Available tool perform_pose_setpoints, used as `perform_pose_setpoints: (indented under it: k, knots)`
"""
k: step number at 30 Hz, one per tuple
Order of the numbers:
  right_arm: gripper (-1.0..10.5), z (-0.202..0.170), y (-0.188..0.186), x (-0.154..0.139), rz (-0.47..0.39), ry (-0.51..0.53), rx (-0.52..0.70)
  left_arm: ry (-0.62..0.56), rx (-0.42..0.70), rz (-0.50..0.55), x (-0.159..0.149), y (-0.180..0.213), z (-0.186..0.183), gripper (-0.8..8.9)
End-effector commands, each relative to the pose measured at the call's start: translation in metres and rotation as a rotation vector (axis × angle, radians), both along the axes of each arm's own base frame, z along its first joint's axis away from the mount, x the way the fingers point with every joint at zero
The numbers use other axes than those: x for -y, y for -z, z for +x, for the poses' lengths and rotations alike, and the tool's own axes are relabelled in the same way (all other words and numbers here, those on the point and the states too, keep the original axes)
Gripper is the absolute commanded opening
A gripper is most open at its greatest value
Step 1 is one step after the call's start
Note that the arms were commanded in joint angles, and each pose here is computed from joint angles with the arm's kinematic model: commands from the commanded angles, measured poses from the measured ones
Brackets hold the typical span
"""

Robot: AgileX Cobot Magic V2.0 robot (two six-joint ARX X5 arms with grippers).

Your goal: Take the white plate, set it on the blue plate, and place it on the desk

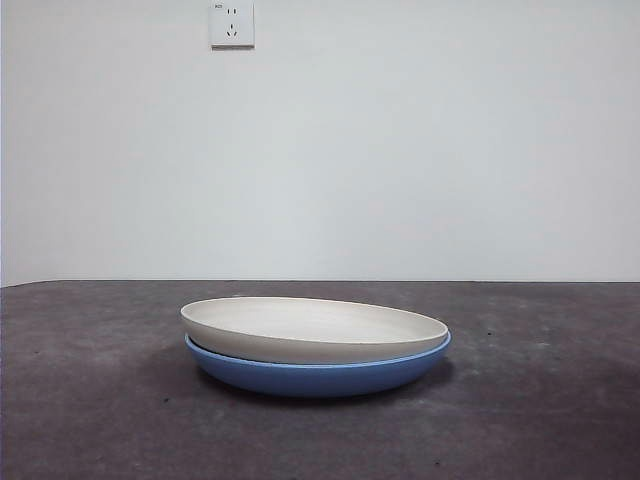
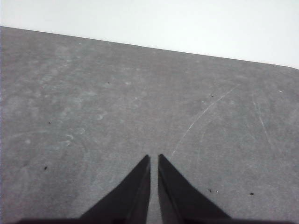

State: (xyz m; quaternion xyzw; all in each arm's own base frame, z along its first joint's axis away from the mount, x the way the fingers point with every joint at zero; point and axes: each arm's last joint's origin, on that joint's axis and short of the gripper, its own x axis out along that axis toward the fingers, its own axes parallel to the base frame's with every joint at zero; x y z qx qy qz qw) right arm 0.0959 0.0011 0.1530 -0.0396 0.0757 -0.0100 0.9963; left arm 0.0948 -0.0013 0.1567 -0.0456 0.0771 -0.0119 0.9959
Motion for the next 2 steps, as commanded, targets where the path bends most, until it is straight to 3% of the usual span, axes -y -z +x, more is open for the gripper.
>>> perform_pose_setpoints:
  k: [1, 2]
  knots:
    - [0.2, 0.0003, 0.0010, -0.0003, 0.013, -0.001, 0.003, -0.001, -0.025, 0.011, -0.0001, 0.0074, 0.0009, 0.24]
    - [0.2, 0.0003, 0.0010, -0.0003, 0.013, -0.001, 0.003, -0.001, -0.025, 0.011, -0.0001, 0.0074, 0.0009, 0.24]
